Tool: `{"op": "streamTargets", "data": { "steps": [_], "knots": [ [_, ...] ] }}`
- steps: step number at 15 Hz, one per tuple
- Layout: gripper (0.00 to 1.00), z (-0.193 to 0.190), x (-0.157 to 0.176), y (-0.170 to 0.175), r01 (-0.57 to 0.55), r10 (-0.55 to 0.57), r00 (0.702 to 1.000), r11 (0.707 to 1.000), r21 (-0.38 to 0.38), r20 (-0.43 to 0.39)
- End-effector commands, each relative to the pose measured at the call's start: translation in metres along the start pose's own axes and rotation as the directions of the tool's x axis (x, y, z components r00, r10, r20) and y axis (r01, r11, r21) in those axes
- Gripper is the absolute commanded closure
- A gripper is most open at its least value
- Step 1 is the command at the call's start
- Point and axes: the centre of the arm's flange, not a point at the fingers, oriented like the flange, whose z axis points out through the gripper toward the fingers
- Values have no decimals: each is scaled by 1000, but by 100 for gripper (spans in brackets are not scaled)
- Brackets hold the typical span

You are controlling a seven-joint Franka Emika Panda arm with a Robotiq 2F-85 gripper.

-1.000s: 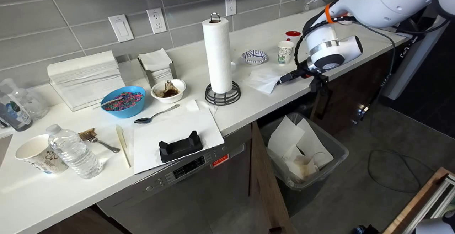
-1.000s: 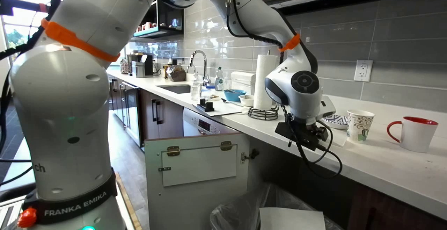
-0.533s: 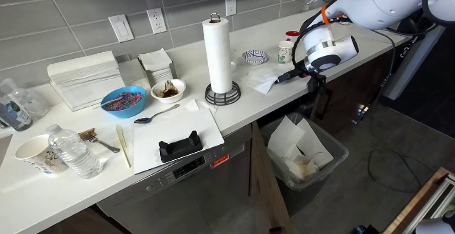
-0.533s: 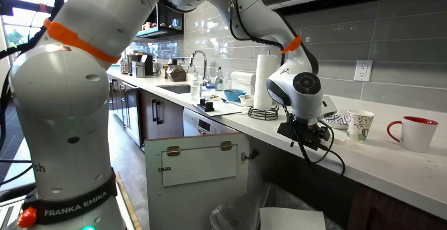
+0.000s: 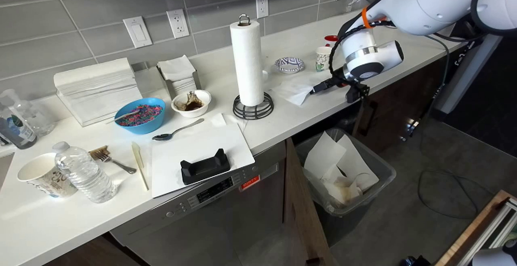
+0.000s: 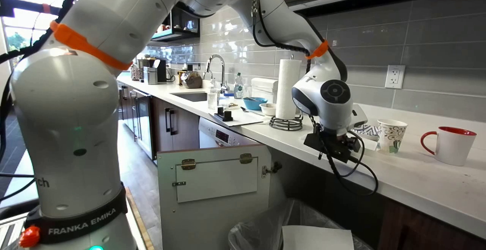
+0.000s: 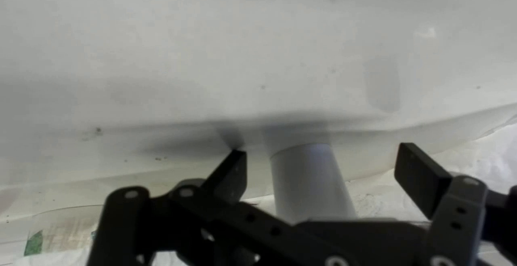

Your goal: Push the tissue forward

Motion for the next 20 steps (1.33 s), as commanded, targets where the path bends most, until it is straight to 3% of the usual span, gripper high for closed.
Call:
{"op": "streamTargets", "data": {
  "steps": [1,9,10,12,14,17,20],
  "knots": [
    [0,15,1,7,7,-7,1000,1000,15,-28],
    [0,21,7,8,17,-17,999,1000,14,-36],
    [17,21,7,8,19,-18,999,1000,14,-37],
    [34,21,8,9,19,-18,999,1000,12,-40],
    [39,20,8,10,18,-17,999,1000,10,-42],
    [39,20,7,10,14,-13,999,1000,7,-44],
    [60,20,7,11,12,-12,999,1000,7,-46]
  ]
}}
